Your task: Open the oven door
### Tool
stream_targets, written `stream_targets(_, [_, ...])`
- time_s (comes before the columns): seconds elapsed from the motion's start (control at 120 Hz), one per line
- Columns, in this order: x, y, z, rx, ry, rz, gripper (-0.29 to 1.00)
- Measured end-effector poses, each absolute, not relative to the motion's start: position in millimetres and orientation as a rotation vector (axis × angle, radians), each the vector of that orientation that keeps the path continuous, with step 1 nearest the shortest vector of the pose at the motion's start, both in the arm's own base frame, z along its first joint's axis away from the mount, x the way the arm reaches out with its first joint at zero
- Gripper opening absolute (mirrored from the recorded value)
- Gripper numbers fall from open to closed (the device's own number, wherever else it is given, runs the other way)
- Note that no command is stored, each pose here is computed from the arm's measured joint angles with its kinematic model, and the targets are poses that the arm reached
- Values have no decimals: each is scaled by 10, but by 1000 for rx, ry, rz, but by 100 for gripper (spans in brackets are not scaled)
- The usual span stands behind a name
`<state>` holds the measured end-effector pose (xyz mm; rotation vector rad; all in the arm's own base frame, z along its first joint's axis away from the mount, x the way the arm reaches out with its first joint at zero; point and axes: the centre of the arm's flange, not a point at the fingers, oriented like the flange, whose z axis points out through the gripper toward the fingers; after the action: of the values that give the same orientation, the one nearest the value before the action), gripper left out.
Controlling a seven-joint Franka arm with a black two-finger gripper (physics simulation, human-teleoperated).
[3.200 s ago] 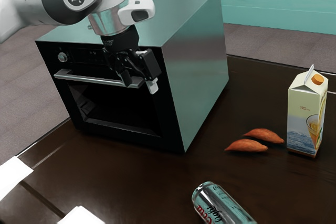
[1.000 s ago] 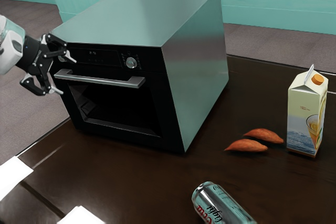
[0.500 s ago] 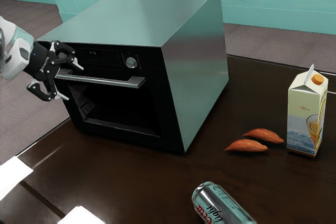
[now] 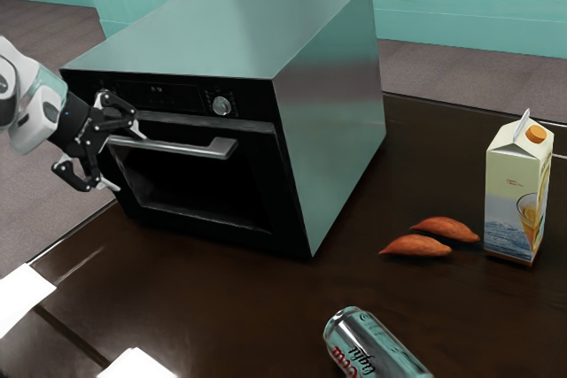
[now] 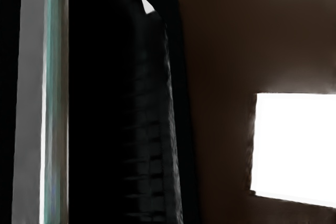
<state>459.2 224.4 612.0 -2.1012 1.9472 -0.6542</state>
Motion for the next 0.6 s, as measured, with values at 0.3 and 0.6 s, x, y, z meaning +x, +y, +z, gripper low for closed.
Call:
stream_targets(0.3, [2510, 1143, 7711, -1846, 1734, -659, 70])
stream_targets(0.6, [5429, -111, 7467, -2176, 2229, -346, 70])
